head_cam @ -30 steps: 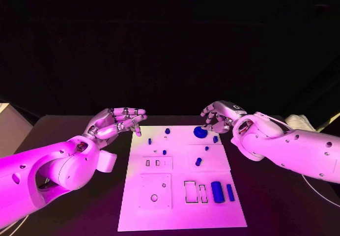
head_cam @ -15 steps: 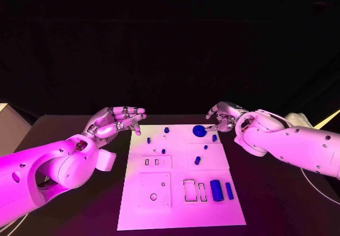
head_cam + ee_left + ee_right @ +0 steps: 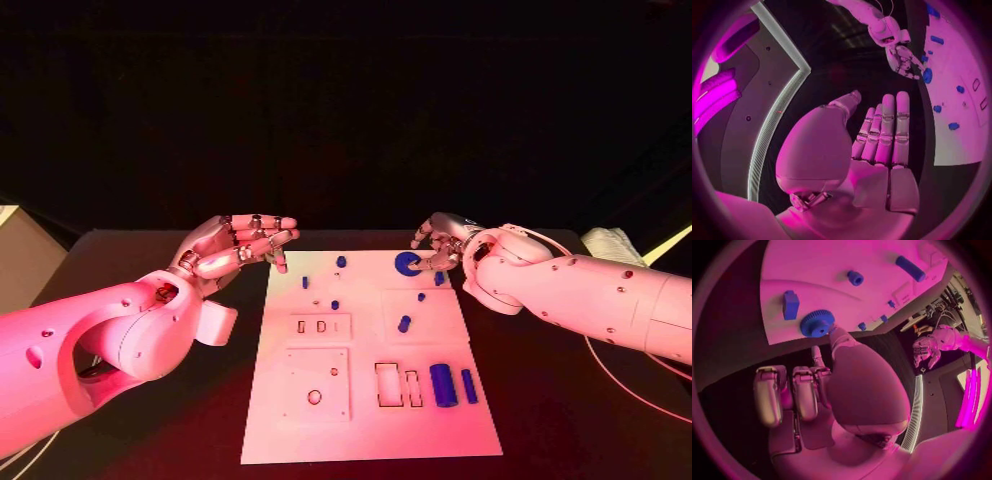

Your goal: Assemble the parts on the task board

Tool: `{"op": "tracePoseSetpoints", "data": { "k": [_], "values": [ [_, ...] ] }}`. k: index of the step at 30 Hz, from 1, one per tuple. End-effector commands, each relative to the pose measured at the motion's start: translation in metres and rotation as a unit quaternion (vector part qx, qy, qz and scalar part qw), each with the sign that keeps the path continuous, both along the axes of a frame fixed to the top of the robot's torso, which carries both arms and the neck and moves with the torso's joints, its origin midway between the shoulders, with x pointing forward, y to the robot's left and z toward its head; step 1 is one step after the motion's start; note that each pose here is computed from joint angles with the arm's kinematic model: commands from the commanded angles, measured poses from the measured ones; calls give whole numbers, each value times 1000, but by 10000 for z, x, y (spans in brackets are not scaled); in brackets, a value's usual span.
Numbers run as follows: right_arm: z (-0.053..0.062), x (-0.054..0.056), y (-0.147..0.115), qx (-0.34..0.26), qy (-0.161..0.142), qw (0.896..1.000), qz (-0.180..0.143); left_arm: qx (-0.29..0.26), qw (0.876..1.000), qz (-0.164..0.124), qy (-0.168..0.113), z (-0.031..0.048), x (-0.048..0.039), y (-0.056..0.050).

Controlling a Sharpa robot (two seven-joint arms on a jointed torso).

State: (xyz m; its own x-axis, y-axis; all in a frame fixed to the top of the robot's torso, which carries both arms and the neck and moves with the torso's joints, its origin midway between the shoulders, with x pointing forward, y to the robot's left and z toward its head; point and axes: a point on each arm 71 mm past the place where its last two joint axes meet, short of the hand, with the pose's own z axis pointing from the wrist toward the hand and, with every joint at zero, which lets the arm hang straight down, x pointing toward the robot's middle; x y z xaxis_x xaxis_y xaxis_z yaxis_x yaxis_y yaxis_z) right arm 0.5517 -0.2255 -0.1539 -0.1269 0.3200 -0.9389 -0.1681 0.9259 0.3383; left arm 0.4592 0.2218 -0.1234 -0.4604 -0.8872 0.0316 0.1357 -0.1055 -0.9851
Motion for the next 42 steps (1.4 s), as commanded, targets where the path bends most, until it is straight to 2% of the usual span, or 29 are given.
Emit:
{"op": "tracePoseSetpoints", "data": {
  "k": [1,8,20,34,38,42],
  "values": [
    [-45,11,15,-2,15,1000,-1,-3,1000,-12,-4,14,-9,-29],
    [-111,23,67,-4,22,1000,3,-2,1000,-12,-4,13,-8,-31],
    [-133,87,29,-6,20,1000,-6,-2,1000,-11,-3,11,-4,-32],
    [-162,76,50,-5,40,999,13,-1,1000,-11,-3,8,1,-34],
    [-146,67,73,-3,29,999,19,-1,1000,-11,-2,8,2,-35],
    [-94,49,116,-2,-8,1000,24,-1,1000,-11,-2,8,2,-37]
  ]
}}
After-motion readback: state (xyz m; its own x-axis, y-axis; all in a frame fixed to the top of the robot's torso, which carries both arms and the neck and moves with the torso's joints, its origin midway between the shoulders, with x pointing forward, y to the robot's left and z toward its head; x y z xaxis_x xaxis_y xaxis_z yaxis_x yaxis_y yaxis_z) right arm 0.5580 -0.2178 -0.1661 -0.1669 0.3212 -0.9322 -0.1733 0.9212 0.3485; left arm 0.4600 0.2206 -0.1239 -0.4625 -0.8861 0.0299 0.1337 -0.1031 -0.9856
